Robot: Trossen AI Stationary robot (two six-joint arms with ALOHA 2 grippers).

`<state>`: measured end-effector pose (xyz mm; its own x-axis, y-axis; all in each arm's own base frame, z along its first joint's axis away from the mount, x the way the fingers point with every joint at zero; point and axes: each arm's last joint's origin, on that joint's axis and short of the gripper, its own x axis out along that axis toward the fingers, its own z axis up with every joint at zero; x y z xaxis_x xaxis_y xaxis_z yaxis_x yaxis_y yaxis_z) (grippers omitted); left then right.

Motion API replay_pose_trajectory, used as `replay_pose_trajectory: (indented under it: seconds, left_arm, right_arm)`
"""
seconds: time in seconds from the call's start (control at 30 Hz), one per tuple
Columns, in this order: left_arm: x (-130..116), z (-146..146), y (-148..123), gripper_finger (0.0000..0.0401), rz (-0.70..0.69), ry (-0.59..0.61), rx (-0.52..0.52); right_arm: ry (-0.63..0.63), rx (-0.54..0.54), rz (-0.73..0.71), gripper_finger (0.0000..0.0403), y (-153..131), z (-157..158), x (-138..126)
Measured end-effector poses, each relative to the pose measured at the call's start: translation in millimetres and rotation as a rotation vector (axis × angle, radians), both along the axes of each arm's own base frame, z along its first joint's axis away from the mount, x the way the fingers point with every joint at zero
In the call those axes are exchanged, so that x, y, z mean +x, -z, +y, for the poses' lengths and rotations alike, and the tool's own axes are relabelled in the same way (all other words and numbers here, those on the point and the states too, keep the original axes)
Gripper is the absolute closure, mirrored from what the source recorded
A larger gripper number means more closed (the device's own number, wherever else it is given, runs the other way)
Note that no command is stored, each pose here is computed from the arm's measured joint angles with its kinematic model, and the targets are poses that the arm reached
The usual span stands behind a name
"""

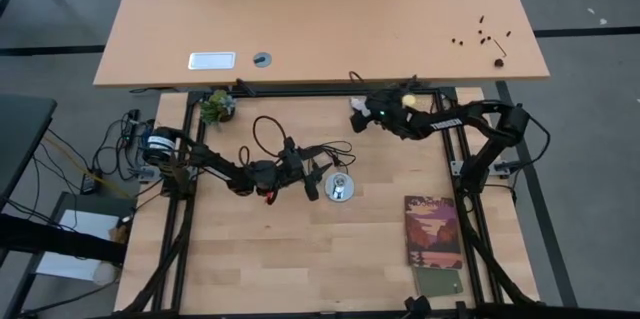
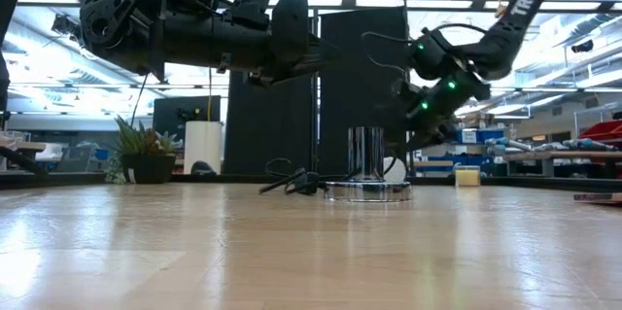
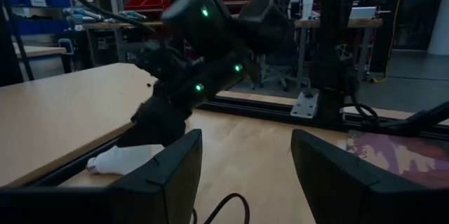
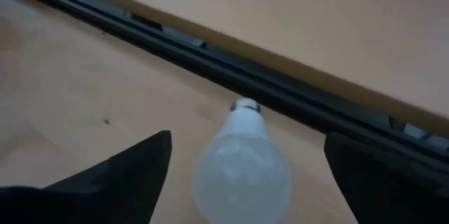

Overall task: Screw lightbulb
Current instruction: Insert the white lightbulb into the silver lamp

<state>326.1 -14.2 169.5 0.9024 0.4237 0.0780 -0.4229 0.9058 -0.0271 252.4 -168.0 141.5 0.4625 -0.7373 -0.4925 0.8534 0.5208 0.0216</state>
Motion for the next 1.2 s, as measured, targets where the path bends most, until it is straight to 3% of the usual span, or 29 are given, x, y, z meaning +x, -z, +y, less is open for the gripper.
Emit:
replay_pose_trajectory:
  seconds: [0.3,0.63,1.0,1.2]
  left_arm:
    - [0,0,0,0.0177,0.0,0.004,0.0]
    - [0,0,2,0.0177,0.027,0.006,0.004]
    - [1,0,5,0.0177,0.059,0.003,0.011]
    - [1,0,5,0.0177,0.06,0.002,0.012]
  right_arm:
    - [-0.063,-0.058,0.003,0.002,1,-1,2]
    - [-0.019,0.031,0.086,0.0028,40,-15,17]
    - [-0.036,0.009,0.082,0.0032,38,-18,20]
    - [-0.065,0.019,0.107,0.0074,38,-21,19]
